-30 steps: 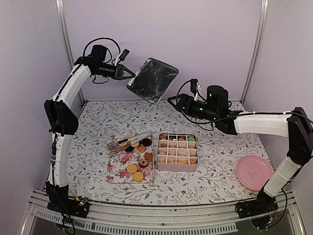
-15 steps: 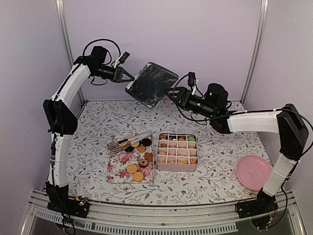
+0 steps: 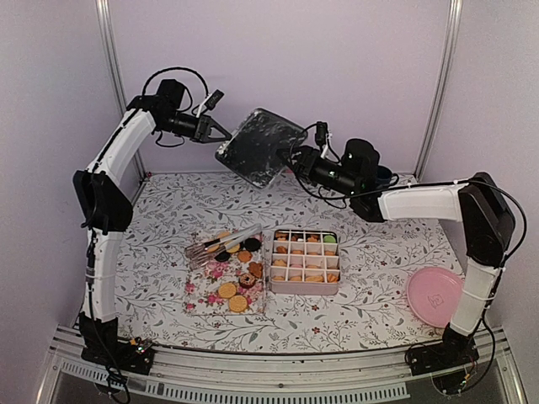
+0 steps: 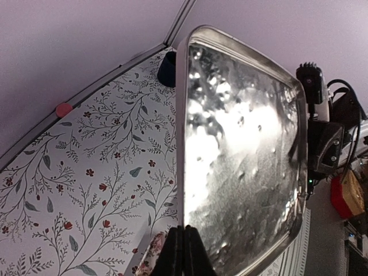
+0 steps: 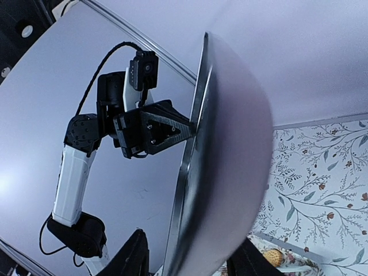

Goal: Pack the cookies
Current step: Pass from the left arm to the right, then place the box lid on the packing box.

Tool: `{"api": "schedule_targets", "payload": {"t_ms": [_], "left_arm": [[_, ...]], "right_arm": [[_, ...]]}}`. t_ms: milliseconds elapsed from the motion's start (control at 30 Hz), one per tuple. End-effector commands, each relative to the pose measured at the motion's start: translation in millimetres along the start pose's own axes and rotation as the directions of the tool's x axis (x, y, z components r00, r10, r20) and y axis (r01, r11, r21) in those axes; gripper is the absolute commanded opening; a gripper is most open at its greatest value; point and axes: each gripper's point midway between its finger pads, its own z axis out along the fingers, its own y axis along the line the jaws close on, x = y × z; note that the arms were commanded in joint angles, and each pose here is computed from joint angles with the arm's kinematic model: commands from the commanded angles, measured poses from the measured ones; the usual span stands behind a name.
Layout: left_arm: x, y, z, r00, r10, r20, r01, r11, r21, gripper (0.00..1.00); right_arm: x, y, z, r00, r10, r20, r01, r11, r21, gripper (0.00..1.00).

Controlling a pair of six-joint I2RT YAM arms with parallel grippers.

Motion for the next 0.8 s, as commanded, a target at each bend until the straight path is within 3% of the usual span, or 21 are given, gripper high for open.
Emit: {"api": "schedule_targets", "payload": {"t_ms": [0,133,200,433,467,533,633,767], "left_arm": [[-16.3,-38.2,-11.3,0.998,0.063,0.024,-0.064,0.998,0.023,0.00],[-9.8,-32.5,-8.4,0.998,0.058,0.001,-0.058,0.998,0.004,0.00],[-5.7,-29.3,-7.8,0.998,0.057,-0.016,-0.057,0.998,-0.016,0.03],[-2.4,-15.6,-29.0,0.993,0.085,-0.079,-0.100,0.974,-0.203,0.78],[-2.1,-14.8,-34.3,0.993,0.084,-0.084,-0.101,0.970,-0.222,0.94],[0.6,-12.1,-45.7,0.993,0.068,-0.092,-0.090,0.964,-0.251,0.99],[2.4,-1.0,-65.2,0.994,0.048,-0.095,-0.076,0.945,-0.318,0.99],[-0.6,16.3,-91.7,0.995,0.041,-0.093,-0.078,0.893,-0.442,0.99]], "right_arm": [[-13.9,9.7,11.0,1.000,-0.011,0.022,0.011,0.999,-0.043,0.35],[-11.7,12.2,9.9,0.999,-0.034,-0.002,0.034,0.999,-0.039,0.01],[-12.7,15.2,2.6,0.998,-0.058,-0.011,0.058,0.998,-0.017,0.00],[-12.2,15.5,-42.5,0.960,-0.254,-0.120,0.272,0.946,0.175,0.00],[-13.8,16.0,-51.5,0.940,-0.310,-0.144,0.335,0.919,0.209,0.00],[-15.5,10.0,-70.7,0.902,-0.381,-0.202,0.428,0.848,0.313,0.00],[-5.4,-2.9,-98.5,0.786,-0.488,-0.380,0.617,0.660,0.429,0.00],[11.7,-7.0,-122.0,0.565,-0.559,-0.606,0.824,0.345,0.450,0.00]]}}
